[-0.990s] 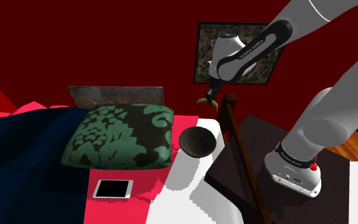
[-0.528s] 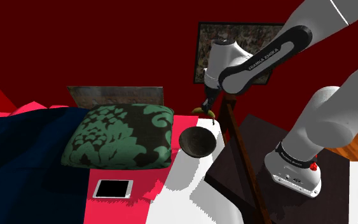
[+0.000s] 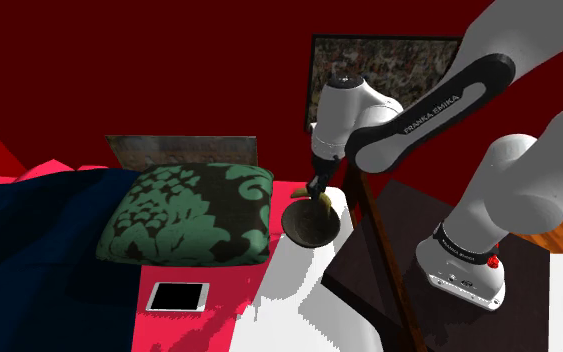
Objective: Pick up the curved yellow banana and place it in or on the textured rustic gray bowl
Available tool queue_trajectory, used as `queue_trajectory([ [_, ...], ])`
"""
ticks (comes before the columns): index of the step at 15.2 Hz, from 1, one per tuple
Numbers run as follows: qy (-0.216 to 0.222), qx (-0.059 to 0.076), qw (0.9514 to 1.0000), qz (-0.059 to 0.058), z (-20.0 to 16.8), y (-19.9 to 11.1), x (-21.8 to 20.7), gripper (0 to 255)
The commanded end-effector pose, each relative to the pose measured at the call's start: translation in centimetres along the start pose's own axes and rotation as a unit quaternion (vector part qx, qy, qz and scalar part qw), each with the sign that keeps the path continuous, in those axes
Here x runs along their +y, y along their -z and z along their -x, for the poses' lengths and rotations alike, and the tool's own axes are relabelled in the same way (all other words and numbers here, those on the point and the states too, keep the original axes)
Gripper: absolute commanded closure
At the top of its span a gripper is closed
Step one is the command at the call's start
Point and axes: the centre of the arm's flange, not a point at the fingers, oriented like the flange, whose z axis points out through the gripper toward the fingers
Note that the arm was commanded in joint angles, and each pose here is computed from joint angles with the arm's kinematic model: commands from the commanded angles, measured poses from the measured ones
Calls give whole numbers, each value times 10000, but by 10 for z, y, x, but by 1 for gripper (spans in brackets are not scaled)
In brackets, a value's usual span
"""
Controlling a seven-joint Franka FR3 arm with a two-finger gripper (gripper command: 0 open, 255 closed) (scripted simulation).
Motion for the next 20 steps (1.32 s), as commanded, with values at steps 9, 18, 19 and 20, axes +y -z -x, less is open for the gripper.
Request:
queue_trajectory([
  [9,-7,0,10000,0,6,-52,-5,255],
  [18,-7,0,10000,0,7,-79,-6,255],
  [19,-7,0,10000,0,7,-79,-6,255],
  [20,-7,0,10000,0,7,-79,-6,255],
])
